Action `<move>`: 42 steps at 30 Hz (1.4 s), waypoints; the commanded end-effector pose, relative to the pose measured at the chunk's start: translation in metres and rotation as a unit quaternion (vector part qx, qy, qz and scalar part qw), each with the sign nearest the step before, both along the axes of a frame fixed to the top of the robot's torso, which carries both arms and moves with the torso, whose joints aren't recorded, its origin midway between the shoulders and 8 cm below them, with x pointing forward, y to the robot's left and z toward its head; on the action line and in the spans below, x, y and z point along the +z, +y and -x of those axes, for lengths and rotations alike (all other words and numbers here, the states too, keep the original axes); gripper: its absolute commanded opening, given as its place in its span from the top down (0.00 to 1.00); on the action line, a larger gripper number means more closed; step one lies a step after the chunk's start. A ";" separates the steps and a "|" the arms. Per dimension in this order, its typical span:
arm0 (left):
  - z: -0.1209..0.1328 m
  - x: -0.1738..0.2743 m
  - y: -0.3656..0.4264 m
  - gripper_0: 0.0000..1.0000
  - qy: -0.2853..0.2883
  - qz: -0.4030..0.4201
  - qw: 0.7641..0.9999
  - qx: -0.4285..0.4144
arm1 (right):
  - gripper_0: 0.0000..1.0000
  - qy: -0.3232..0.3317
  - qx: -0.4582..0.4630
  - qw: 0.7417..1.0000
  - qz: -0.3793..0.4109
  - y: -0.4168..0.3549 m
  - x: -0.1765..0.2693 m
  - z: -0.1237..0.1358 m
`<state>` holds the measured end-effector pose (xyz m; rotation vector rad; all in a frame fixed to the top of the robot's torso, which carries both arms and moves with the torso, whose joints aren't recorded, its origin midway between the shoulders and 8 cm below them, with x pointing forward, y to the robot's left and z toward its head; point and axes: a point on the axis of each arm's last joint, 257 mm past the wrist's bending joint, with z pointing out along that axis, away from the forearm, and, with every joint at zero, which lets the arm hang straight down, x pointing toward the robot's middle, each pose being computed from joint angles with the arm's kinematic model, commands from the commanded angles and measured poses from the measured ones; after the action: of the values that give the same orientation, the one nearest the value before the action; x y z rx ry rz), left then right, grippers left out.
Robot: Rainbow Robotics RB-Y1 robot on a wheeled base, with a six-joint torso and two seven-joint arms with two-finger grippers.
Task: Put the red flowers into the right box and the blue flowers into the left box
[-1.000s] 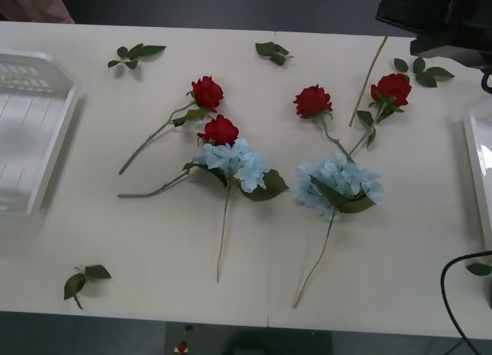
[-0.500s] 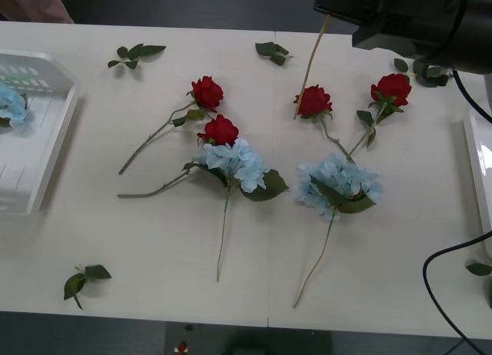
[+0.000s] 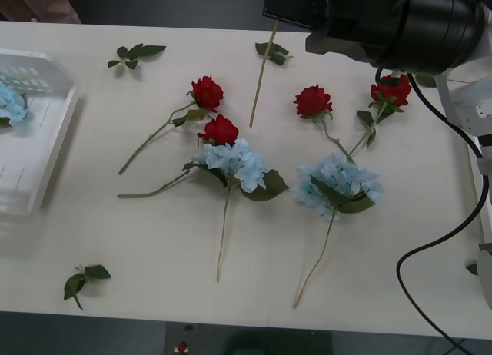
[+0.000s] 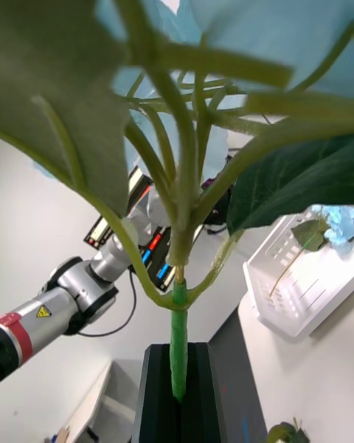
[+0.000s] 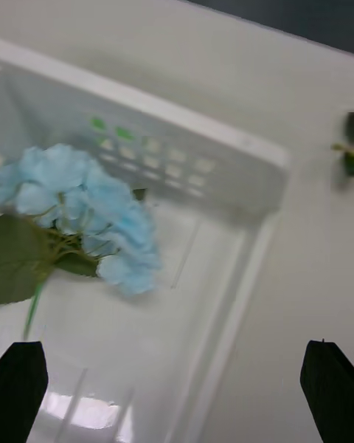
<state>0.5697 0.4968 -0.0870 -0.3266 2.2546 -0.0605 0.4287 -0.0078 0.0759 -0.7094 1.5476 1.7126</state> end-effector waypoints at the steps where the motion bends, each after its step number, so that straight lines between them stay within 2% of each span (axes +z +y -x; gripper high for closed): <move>1: 0.008 0.028 -0.048 0.00 -0.043 0.053 0.996 -0.050 | 1.00 -0.016 0.007 1.000 -0.010 0.003 0.023 0.006; 8: 0.038 0.045 -0.135 0.00 -0.093 0.143 0.977 -0.128 | 1.00 -0.016 0.007 1.000 -0.010 0.003 0.023 0.006; 11: 0.051 0.055 -0.178 0.00 -0.107 0.179 0.964 -0.166 | 1.00 -0.016 0.007 1.000 -0.010 0.003 0.023 0.006; 14: 0.065 0.071 -0.228 0.00 -0.124 0.235 0.941 -0.211 | 1.00 -0.016 0.007 1.000 -0.010 0.003 0.023 0.006; 20: 0.084 0.094 -0.286 0.00 -0.140 0.271 0.913 -0.270 | 1.00 -0.016 0.007 1.000 -0.010 0.003 0.023 0.006; 23: 0.094 0.113 -0.324 0.00 -0.150 0.300 0.890 -0.308 | 1.00 -0.016 0.007 1.000 -0.010 0.003 0.023 0.006; 33: 0.110 0.159 -0.410 0.00 -0.176 0.345 0.836 -0.389 | 1.00 -0.016 0.007 1.000 -0.010 0.003 0.023 0.006; 42: 0.149 0.150 -0.462 0.00 -0.147 0.360 0.807 -0.444 | 1.00 -0.016 0.007 1.000 -0.010 0.003 0.023 0.006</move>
<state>0.4387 0.0458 0.0492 0.3160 1.8228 -1.3538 0.4294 -0.0096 0.0775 -0.7062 1.5430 1.7115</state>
